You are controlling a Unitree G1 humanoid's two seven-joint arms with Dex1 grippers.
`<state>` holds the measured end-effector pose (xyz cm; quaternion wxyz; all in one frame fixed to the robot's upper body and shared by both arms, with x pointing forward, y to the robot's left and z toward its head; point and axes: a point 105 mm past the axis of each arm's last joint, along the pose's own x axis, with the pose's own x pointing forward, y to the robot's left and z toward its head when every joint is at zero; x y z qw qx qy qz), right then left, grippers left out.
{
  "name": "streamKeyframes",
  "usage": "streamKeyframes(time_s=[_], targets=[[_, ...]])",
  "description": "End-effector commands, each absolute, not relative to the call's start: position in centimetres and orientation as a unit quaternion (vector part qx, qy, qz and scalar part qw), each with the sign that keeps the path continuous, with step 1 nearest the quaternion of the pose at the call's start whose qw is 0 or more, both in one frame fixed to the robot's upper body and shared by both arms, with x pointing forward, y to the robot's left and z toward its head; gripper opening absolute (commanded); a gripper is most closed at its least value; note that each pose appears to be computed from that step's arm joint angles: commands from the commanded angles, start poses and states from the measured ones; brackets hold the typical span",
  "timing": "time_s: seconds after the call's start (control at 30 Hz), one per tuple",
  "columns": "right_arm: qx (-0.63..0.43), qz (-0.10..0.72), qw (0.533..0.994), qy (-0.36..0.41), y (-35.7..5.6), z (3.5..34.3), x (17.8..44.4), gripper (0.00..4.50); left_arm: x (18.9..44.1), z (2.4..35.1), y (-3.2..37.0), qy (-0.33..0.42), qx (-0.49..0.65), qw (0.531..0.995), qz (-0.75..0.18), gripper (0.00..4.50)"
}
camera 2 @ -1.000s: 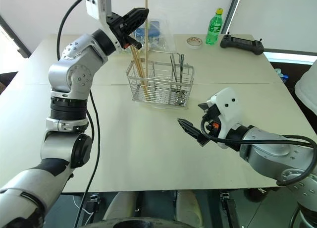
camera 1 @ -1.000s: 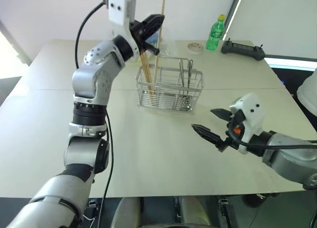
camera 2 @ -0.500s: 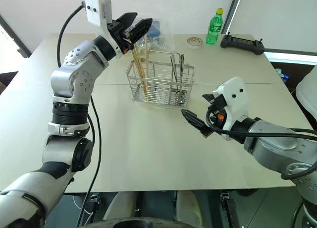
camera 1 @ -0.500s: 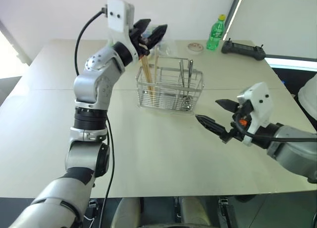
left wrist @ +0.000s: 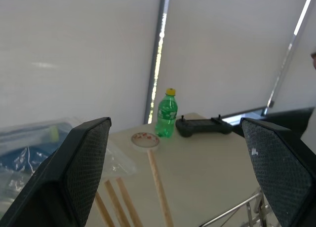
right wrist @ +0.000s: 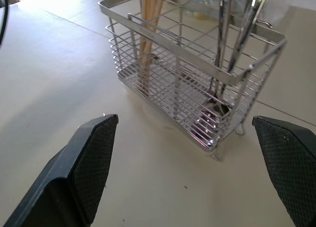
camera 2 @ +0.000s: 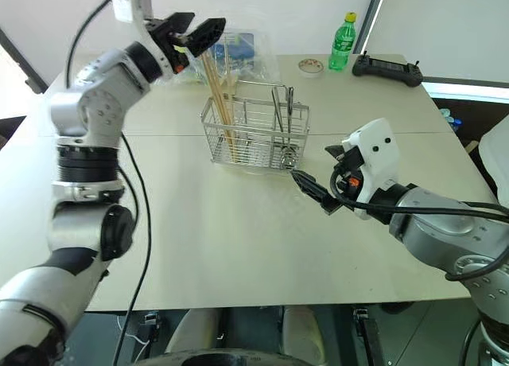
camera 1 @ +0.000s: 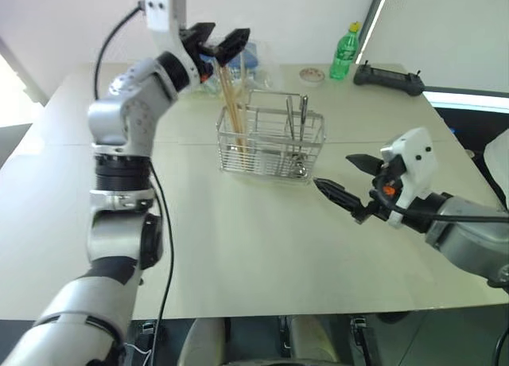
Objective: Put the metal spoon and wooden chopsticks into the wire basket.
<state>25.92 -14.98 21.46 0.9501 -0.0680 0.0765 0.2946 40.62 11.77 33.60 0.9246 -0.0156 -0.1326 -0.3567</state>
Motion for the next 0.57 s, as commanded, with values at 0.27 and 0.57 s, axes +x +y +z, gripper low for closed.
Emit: streamKeyframes(time_s=[0.27, 0.57], targets=[[-0.085, 0.288, 0.953, 0.032, -16.4, 24.0, 27.0, 4.5, 33.2, 32.6, 19.4, -0.062, 0.278, 0.82, -0.496, 4.39], [-0.091, 0.299, 0.95, 0.023, -16.6, 24.9, 27.3, 4.5, 32.7, 33.0, 21.3, -0.044, 0.306, 0.816, -0.488, 4.39]])
